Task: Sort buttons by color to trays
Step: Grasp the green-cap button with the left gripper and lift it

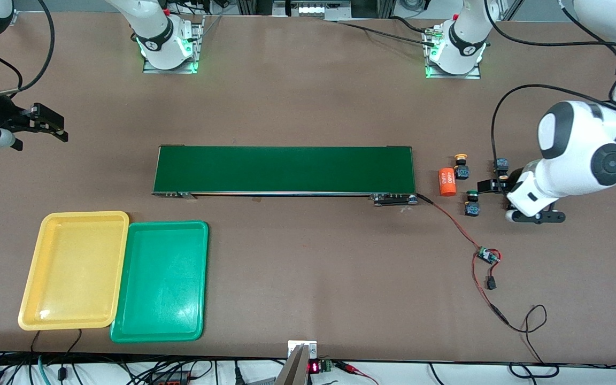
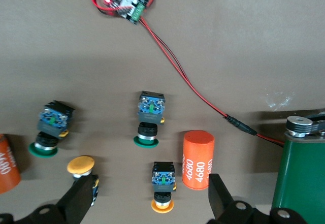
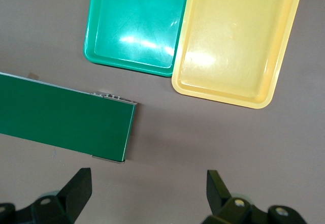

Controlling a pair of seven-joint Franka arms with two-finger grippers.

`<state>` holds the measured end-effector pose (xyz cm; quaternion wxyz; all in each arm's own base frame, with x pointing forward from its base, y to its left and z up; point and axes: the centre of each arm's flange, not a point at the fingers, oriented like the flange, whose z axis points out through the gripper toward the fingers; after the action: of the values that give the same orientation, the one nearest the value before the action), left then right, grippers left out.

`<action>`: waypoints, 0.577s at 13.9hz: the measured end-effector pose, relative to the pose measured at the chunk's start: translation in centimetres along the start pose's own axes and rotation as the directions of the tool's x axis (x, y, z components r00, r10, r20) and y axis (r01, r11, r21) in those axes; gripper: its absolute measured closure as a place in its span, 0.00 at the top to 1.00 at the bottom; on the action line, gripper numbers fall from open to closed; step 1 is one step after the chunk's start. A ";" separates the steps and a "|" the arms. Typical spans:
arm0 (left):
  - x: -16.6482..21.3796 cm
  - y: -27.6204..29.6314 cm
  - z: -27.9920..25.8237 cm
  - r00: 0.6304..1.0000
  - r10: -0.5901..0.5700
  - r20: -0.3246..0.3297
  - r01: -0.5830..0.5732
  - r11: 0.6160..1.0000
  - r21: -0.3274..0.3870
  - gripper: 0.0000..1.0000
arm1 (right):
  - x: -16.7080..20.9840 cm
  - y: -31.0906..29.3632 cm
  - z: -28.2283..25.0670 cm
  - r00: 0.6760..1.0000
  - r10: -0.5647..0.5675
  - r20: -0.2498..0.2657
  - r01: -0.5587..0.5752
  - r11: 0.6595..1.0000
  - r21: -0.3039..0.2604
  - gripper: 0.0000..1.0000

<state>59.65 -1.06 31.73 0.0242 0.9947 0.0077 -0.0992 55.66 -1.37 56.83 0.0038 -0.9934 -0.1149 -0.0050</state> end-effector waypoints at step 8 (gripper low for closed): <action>1.7 0.1 6.4 0.996 0.087 0.002 -0.086 0.996 -0.018 1.00 | -0.1 -0.6 0.1 1.000 -0.018 0.026 0.018 1.000 -0.019 1.00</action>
<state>60.07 -1.42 25.15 0.0375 0.9937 -0.0345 -0.0995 55.44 -0.84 56.72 -0.0073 -0.9923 -0.1239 0.0065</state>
